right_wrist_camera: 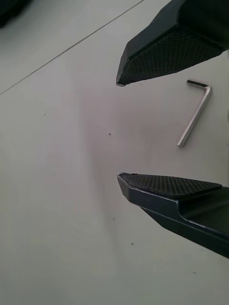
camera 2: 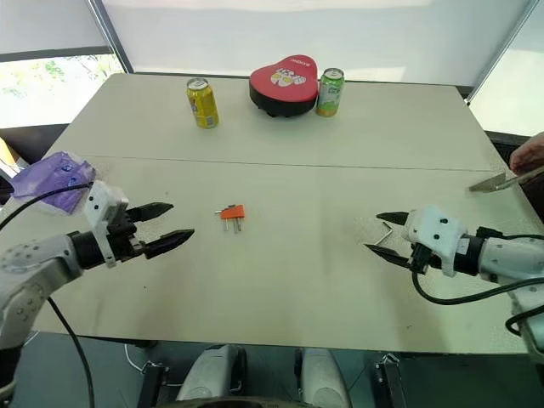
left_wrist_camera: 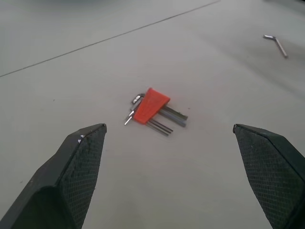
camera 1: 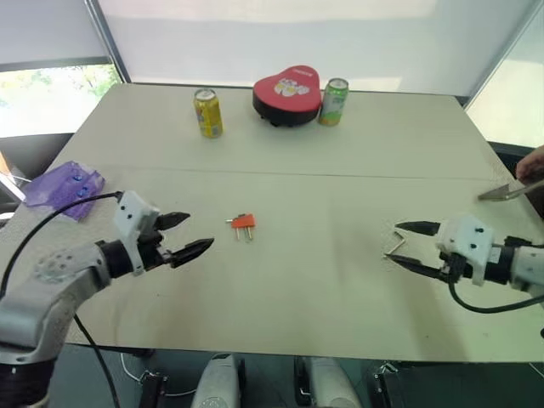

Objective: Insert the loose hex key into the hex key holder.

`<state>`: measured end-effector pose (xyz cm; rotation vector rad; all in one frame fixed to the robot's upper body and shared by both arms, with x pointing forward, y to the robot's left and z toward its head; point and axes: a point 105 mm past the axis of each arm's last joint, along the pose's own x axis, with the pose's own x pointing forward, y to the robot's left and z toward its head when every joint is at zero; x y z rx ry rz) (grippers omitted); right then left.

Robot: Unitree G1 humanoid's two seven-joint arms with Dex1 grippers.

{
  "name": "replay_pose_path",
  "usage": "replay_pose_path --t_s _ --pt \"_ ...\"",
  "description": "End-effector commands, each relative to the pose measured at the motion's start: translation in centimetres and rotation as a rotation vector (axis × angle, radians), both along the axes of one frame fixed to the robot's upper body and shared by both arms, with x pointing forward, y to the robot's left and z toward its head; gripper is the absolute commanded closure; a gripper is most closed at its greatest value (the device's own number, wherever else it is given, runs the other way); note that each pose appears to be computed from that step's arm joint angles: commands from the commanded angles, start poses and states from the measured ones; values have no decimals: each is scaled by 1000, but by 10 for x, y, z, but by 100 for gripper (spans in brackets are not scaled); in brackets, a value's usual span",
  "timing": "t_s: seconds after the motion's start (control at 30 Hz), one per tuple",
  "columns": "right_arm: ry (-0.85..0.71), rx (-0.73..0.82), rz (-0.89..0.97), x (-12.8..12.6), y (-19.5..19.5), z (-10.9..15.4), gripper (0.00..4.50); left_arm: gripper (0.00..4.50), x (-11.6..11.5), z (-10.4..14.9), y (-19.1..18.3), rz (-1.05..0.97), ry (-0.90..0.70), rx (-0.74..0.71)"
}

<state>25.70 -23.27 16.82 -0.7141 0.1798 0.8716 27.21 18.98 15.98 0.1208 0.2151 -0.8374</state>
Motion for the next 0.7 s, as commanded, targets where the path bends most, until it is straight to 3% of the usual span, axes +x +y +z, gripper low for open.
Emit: replay_pose_path --t_s 0.03,0.7 --pt "-42 0 12 2 -1 15 149 5 0 10 2 -26 -35 9" --pt "-59 20 37 9 13 18 149 5 7 17 -3 -11 -46 8"
